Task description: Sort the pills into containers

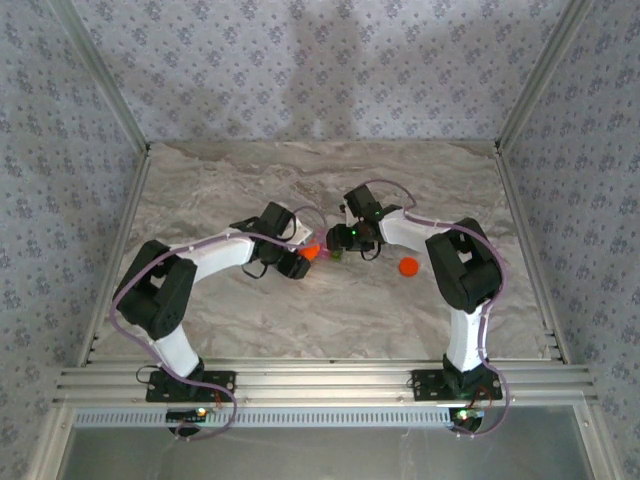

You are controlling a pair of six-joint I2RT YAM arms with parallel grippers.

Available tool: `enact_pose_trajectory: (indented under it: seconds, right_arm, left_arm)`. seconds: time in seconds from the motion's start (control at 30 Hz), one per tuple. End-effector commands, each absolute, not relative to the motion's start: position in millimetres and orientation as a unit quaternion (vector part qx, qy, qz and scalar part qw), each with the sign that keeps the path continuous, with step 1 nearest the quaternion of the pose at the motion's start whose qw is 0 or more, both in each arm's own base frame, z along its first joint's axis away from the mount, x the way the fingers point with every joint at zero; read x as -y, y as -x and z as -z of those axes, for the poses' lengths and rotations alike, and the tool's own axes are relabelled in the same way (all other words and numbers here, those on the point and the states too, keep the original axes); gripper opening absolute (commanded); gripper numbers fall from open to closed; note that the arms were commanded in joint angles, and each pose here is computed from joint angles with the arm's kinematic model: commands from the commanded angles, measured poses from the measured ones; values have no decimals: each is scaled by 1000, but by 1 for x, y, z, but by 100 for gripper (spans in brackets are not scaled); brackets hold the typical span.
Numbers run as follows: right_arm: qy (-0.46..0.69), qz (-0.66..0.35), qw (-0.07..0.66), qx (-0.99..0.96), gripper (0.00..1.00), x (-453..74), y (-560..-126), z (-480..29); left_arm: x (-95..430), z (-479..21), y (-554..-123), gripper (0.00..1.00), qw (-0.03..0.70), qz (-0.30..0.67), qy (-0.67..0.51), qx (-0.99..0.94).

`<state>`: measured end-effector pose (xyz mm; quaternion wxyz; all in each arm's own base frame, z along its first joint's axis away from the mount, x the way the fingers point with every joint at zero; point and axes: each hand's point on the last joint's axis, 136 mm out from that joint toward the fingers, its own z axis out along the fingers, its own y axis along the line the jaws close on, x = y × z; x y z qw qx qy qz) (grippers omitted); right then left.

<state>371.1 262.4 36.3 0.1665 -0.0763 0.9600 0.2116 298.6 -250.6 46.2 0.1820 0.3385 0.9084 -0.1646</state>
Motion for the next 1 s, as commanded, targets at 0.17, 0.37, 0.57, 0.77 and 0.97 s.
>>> enact_pose_trajectory:
  seconds: [0.17, 0.37, 0.57, 0.77, 0.97]
  right_arm:
    - [75, -207, 145, -965, 57, -263, -363, -23]
    - [74, -206, 143, -965, 57, -262, -362, -21]
    - [75, -207, 143, -965, 57, -262, -363, -21]
    - [75, -207, 142, -965, 57, -263, -363, -21]
    - [74, -207, 142, -965, 57, -262, -363, -21]
  left_arm:
    - [253, -52, -302, 0, 172, 151, -355, -906]
    - [251, -52, -303, 0, 168, 142, -360, -907]
    - [251, -52, -303, 0, 162, 137, -367, -906]
    - [252, -50, -303, 0, 157, 134, -372, -905]
    - [251, -50, -305, 0, 151, 125, -377, -905]
